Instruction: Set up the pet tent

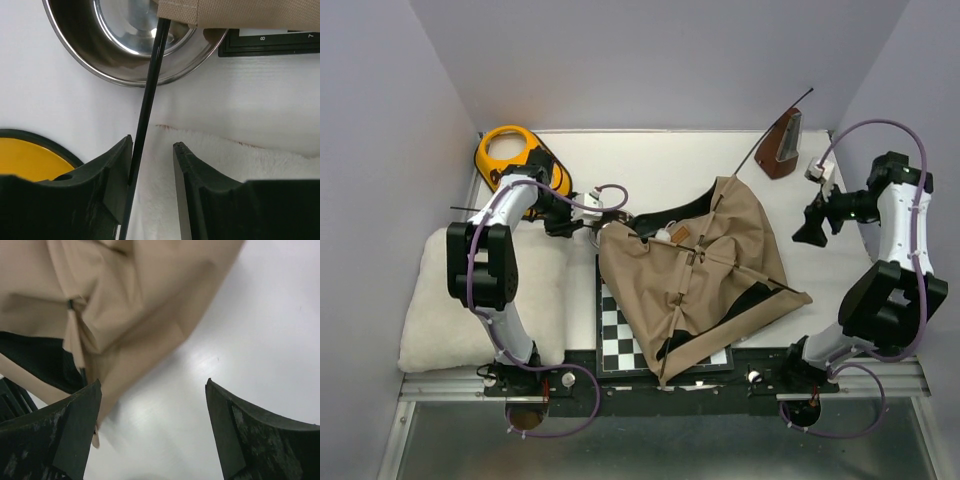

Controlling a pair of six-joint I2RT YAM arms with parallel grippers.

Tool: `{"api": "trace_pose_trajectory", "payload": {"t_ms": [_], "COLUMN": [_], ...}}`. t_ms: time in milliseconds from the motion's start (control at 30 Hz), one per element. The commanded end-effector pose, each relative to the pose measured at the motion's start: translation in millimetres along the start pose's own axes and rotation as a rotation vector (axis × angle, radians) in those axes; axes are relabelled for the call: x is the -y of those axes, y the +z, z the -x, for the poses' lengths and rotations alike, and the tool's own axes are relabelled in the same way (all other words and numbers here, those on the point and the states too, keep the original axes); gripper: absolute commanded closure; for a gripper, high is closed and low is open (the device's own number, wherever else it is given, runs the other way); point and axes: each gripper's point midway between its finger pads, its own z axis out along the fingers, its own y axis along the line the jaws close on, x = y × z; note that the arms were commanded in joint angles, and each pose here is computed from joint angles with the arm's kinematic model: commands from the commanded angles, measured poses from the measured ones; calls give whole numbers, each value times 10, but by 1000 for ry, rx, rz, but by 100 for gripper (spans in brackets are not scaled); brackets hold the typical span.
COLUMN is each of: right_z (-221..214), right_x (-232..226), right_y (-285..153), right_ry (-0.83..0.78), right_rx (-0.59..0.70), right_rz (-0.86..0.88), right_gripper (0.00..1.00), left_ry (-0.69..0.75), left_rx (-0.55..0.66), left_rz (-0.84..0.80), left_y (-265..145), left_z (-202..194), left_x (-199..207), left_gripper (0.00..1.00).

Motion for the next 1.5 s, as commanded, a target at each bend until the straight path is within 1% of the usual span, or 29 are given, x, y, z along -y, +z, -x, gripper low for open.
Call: {"api": "trace_pose_trajectory", "payload": {"t_ms": [0,100,167,200,300,433,567,767,1000,1100,1167,1233,1367,1467], "right_z": [660,980,1118,1172,1332,1625,1775,1623,1435,1307,1217,1132,1038,1020], "right_x": [-413,-597,-709,-747,-911,-1111,-1292,-1455,-1552,-1519,-1495,-1498,-1545,-1527], "right_y": [64,236,413,511,872,1303,1653,2086,2384,2498,2562,2584,2597,2623], "right_ry": [-44,-119,-159,-176,-209,-230,-247,-272,-293,-299,-301,-301,-315,-324], "right_rx": [75,91,81,74,46,37,5,-82,-167,-201,-228,-252,-264,-268], "right_rz": [58,89,113,122,161,209,256,308,346,341,344,356,378,370], "right_gripper": [8,7,7,7,7,9,11,12,13,16,19,21,21,25], "left_ry": [40,7,2,-13,-30,-19,-8,-2,18,10,6,5,4,7], "left_rx": [75,119,123,112,82,37,22,11,-14,-15,-20,-26,-24,-14], "left_rz": [33,62,58,76,99,107,118,155,149,150,148,146,142,142], "left_y": [-8,-155,-233,-310,-389,-399,-387,-414,-343,-328,-324,-316,-311,-307], "left_z": [159,175,148,48,-150,-372,-466,-580,-726,-761,-802,-840,-864,-845], "left_x": [-91,-143,-129,-152,-162,-150,-184,-379,-440,-463,-464,-468,-451,-439], "left_gripper": [51,50,44,43,44,47,50,56,62,67,70,77,82,85]}}
